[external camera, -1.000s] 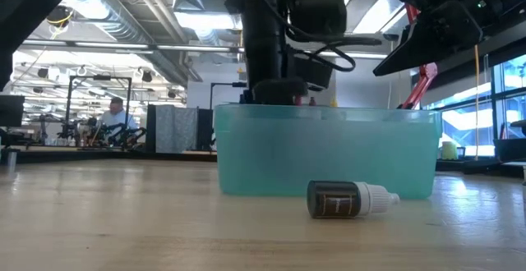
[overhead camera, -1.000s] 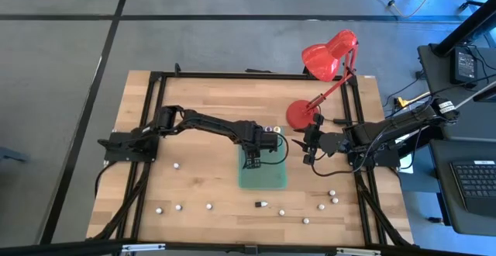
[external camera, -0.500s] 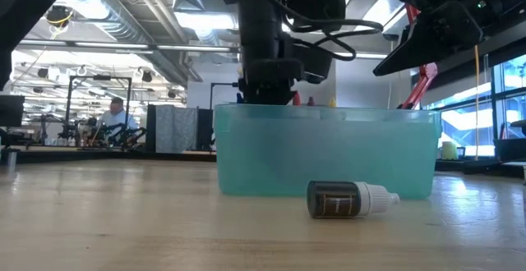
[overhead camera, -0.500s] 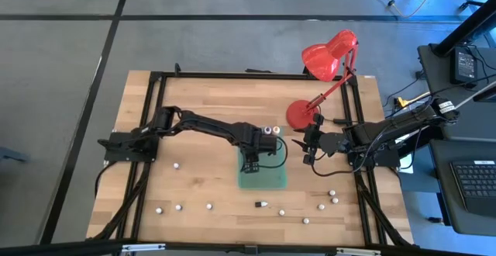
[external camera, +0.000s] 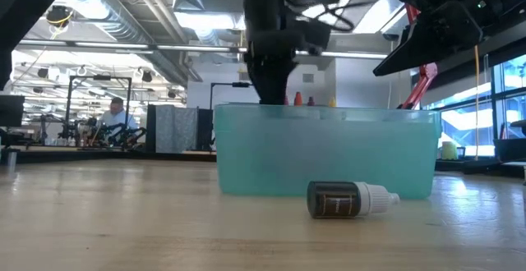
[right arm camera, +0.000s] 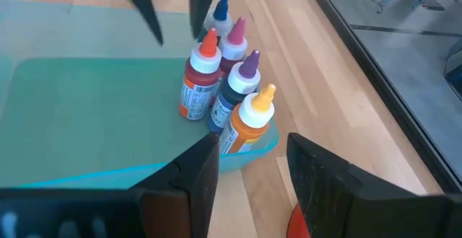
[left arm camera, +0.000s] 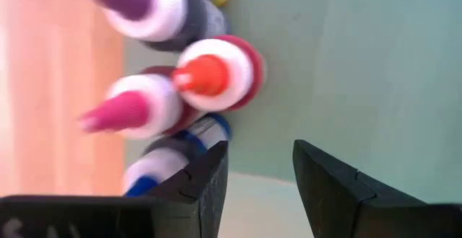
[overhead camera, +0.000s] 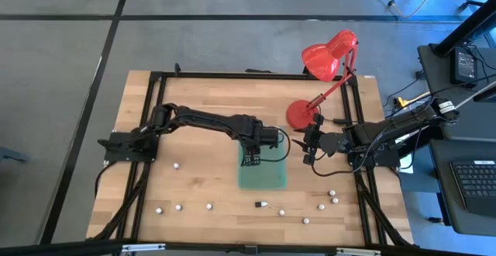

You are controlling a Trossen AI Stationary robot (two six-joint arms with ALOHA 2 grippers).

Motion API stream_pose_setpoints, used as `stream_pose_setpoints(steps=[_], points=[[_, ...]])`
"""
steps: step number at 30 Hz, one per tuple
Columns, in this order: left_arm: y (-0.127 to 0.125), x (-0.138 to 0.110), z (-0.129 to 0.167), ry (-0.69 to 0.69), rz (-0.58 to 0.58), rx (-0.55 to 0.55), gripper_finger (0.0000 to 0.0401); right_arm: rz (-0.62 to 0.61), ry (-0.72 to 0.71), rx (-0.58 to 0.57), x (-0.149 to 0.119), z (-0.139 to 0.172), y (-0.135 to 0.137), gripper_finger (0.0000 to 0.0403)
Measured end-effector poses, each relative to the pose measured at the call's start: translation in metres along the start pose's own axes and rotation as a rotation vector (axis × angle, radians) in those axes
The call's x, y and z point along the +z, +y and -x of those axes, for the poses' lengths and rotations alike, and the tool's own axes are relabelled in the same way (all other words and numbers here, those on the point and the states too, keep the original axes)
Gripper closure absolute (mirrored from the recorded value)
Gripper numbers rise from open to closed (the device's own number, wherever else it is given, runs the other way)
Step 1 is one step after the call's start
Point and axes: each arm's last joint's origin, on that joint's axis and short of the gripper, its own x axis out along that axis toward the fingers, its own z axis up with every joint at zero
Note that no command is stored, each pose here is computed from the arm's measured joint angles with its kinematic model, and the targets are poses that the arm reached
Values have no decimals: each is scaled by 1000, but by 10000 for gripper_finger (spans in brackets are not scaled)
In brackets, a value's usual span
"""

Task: Pick & Place food coloring
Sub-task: Put the large orange food coloring bottle into the green bin

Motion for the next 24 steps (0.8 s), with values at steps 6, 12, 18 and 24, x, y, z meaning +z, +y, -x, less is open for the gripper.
stream_pose_setpoints(steps=[6,12,18,24], points=[[-6,9,17,-81,-20,-23,251,1,1,0,0,0,0,238],[-32,12,8,-182,-114,-60,251,2,3,-1,0,0,0,238],[-56,0,2,-189,-167,101,249,3,3,0,0,0,0,238],[-65,-5,-15,-222,-146,47,253,1,3,-1,0,0,0,238]])
